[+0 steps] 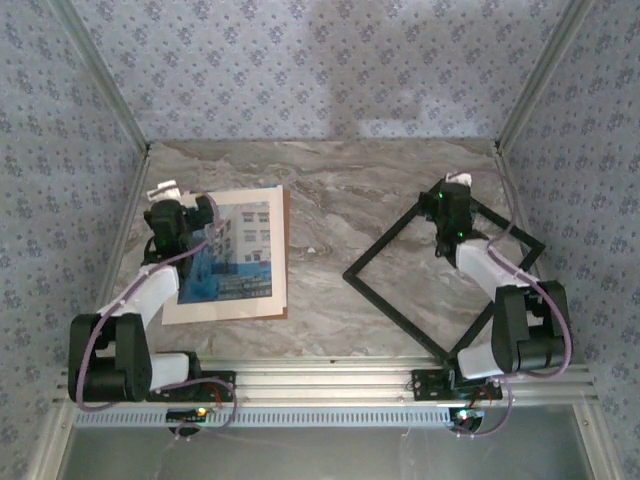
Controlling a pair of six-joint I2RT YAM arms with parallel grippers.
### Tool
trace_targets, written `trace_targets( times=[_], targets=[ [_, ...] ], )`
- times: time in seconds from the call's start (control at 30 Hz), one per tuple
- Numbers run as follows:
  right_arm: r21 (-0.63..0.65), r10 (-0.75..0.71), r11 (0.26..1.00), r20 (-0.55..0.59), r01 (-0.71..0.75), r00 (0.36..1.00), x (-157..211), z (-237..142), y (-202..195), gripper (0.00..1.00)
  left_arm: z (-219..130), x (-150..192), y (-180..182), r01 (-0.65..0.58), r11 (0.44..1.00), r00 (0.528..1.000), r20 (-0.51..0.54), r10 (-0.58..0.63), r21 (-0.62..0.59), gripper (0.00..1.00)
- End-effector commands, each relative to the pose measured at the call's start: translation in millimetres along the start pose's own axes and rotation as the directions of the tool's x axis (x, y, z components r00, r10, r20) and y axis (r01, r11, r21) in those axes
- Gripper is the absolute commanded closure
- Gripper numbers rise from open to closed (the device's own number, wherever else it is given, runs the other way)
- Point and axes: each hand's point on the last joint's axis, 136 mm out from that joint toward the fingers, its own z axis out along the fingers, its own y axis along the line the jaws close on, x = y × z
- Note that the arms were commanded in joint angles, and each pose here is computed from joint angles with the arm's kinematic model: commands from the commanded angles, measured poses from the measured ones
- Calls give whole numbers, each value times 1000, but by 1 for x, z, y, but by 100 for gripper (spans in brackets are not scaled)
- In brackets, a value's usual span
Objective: Put the photo into the frame
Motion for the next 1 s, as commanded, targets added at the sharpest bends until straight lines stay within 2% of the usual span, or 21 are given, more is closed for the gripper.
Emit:
trace_targets(
  times=[0.0, 0.2, 0.33, 0.63, 0.97],
  targets=[
    [104, 116, 990, -270, -91, 956, 51, 0, 9, 13, -1, 26, -16, 71, 997, 986, -152, -64, 38, 1],
    [130, 159, 984, -359, -120, 920, 56, 17, 68, 15, 1, 54, -53, 112, 988, 962, -262, -81, 106, 1],
    [212, 235, 964, -377, -163, 896, 62, 36, 66, 20, -5, 77, -78, 151, 976, 936, -340, -89, 160, 1],
    [286, 360, 922, -385, -260, 850, 84, 66, 62, 36, -22, 129, -109, 186, 956, 873, -485, -54, 229, 2],
    [304, 388, 911, -395, -279, 833, 98, 88, 70, 49, -22, 133, -116, 189, 953, 868, -495, -50, 235, 1]
  ],
)
